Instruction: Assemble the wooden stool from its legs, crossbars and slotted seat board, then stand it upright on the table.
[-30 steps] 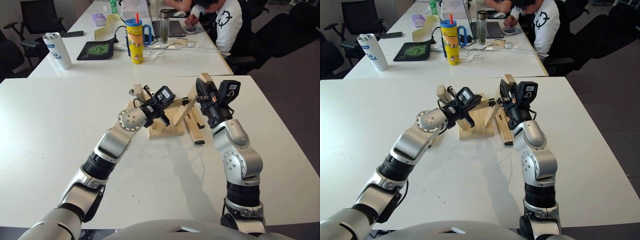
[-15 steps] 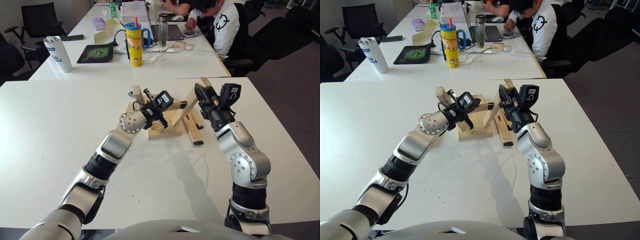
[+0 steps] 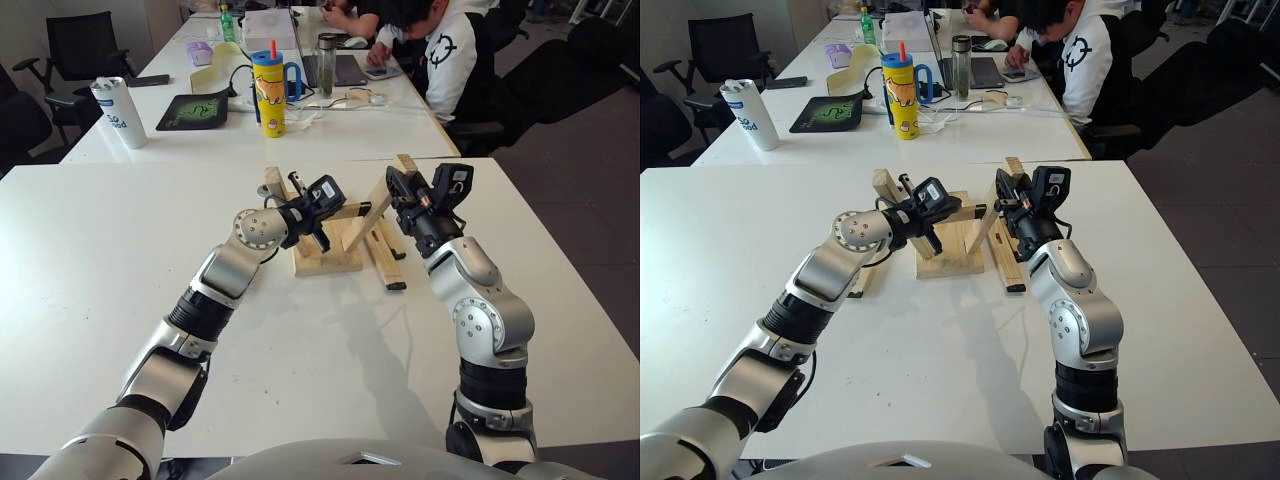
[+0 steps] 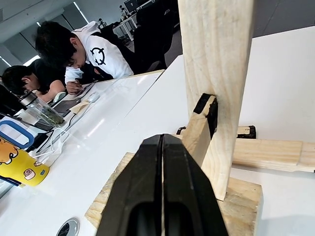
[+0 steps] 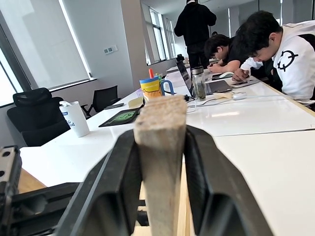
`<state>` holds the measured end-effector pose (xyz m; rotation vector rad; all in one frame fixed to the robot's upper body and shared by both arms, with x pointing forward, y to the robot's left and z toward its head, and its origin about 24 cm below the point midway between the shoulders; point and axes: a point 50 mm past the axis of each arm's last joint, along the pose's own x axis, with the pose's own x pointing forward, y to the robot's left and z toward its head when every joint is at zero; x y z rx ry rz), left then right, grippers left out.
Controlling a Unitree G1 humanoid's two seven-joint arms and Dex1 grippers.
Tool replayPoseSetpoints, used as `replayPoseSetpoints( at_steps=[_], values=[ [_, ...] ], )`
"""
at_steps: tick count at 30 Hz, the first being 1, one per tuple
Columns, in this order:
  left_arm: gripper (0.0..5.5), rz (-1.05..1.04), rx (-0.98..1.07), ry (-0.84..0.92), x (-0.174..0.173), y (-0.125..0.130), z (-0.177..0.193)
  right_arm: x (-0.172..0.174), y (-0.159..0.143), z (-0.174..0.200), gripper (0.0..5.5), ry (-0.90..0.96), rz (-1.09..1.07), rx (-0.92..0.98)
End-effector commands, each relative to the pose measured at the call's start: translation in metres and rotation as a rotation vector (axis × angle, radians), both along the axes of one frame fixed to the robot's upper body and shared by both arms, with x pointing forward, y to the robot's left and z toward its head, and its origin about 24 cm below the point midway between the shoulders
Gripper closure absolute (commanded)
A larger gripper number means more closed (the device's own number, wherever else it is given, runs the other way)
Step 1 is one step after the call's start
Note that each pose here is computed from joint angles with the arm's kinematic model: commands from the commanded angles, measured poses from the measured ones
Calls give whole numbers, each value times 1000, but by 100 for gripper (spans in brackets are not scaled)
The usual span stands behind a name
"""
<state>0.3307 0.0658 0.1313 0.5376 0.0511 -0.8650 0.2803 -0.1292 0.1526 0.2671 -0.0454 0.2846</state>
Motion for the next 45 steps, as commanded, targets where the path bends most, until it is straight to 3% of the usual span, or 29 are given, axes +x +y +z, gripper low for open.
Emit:
replayPoseSetpoints(
  at_steps=[1,8,18,26,30,32,33,36,41,45],
  values=[
    [550,143,347,193,18,57,-66,2,14,-16,445,96,96,12],
    [550,146,544,184,33,77,-85,8,15,-16,445,100,83,18],
    [550,-19,986,140,2,99,-151,13,19,-17,445,105,93,1],
    [550,-23,964,150,-17,94,-176,13,19,-20,445,112,93,-7],
    [550,115,732,-28,17,73,-134,13,18,-21,445,117,87,-10],
    [550,133,675,-234,37,61,-96,13,17,-22,445,120,80,-11],
    [550,99,654,-344,39,39,-76,13,17,-22,445,121,77,-11],
    [550,189,549,-431,47,48,-47,13,16,-23,445,124,69,-10],
    [550,238,597,-590,47,65,-52,13,16,-24,445,129,65,-14],
    [550,328,494,-786,50,68,-29,14,15,-24,445,132,66,-18]
  ],
)
